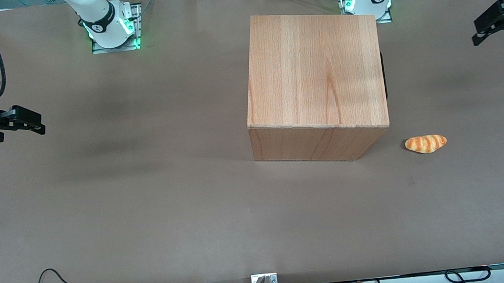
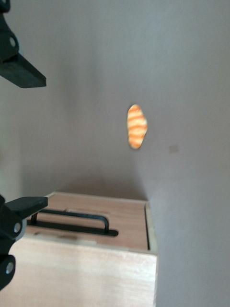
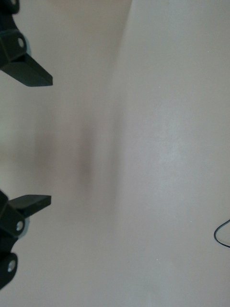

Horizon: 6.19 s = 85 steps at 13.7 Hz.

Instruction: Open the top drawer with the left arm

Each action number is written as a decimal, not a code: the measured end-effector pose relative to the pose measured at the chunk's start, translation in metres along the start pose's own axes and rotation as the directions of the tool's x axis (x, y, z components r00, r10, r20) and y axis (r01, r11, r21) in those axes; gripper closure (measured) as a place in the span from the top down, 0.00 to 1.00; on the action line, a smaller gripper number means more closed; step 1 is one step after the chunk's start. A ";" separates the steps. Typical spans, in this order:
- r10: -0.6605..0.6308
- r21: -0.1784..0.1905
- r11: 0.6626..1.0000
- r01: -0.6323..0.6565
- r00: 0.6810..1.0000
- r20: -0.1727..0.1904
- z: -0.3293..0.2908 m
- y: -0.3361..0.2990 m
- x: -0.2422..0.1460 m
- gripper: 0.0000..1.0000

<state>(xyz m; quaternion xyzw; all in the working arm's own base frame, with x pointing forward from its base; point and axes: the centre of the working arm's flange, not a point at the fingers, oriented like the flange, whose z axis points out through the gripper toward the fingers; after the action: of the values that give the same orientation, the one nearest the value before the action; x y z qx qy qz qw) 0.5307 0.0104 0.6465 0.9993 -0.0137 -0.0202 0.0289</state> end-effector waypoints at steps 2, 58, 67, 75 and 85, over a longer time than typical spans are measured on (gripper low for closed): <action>-0.007 -0.028 1.000 0.008 0.999 0.037 0.014 0.001 0.005 1.00; 0.135 -0.245 0.966 -0.081 0.967 0.214 0.259 0.046 -0.004 1.00; 0.139 -0.231 0.969 -0.087 0.966 0.219 0.264 0.044 -0.003 1.00; 0.106 -0.180 0.981 -0.067 0.971 0.213 0.264 0.010 -0.001 1.00; 0.039 -0.144 0.989 -0.011 0.981 0.190 0.256 -0.038 0.002 1.00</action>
<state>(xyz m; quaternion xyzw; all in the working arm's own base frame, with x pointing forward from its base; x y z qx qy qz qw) 0.5227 0.0336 0.3884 0.9878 -0.0276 -0.1172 0.0990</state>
